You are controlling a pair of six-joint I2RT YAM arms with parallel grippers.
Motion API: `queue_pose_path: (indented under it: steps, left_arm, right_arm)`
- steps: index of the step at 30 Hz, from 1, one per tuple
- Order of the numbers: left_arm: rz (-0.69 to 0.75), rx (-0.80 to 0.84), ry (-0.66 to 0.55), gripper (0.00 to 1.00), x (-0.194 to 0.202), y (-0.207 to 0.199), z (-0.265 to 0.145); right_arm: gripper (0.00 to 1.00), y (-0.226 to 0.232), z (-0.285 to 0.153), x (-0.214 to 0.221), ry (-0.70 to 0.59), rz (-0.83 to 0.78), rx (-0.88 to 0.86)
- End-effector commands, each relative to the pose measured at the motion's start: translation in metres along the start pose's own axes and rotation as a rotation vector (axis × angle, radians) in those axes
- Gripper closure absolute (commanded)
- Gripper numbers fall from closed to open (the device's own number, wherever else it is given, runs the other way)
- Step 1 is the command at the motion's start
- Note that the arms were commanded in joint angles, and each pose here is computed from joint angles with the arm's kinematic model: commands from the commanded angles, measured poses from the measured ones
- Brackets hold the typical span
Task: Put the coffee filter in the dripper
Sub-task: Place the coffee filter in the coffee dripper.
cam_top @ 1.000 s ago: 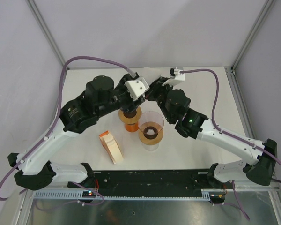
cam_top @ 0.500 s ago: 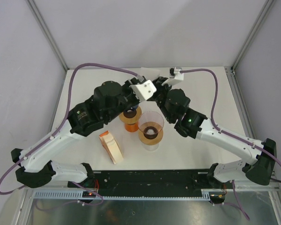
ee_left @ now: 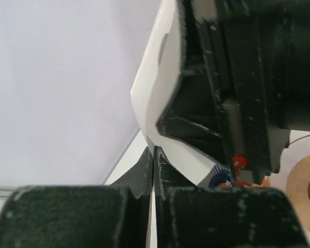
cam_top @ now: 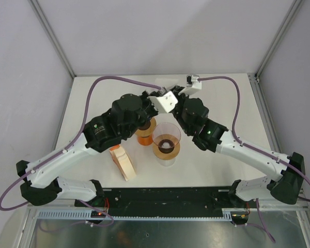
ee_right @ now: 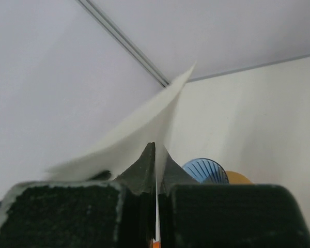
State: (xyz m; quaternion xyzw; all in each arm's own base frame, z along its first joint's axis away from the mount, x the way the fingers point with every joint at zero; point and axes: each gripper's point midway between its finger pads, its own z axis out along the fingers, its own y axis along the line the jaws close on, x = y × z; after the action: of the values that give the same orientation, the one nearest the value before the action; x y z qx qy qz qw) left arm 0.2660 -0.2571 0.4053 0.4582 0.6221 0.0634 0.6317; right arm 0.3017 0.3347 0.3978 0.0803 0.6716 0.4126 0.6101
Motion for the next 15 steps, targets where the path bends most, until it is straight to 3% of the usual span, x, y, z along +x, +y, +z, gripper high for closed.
queue_pose_path:
  steps: [1,8,13,15]
  left_arm:
    - [-0.059,-0.103,-0.065,1.00,-0.022,0.035,-0.016]
    - [-0.076,-0.137,-0.070,1.00,-0.026,0.045,-0.017]
    - [-0.074,-0.134,-0.056,1.00,-0.020,0.043,-0.015]
    - [-0.070,-0.111,-0.052,1.00,-0.016,0.035,-0.011]
  right_arm:
    - [1.00,-0.007,-0.006,-0.004,-0.009,0.023,0.012]
    - [1.00,-0.015,-0.011,0.002,0.008,0.012,0.023]
    - [0.76,-0.009,-0.018,-0.002,0.008,-0.023,-0.020]
    - [0.71,-0.005,-0.020,-0.010,-0.010,-0.032,-0.040]
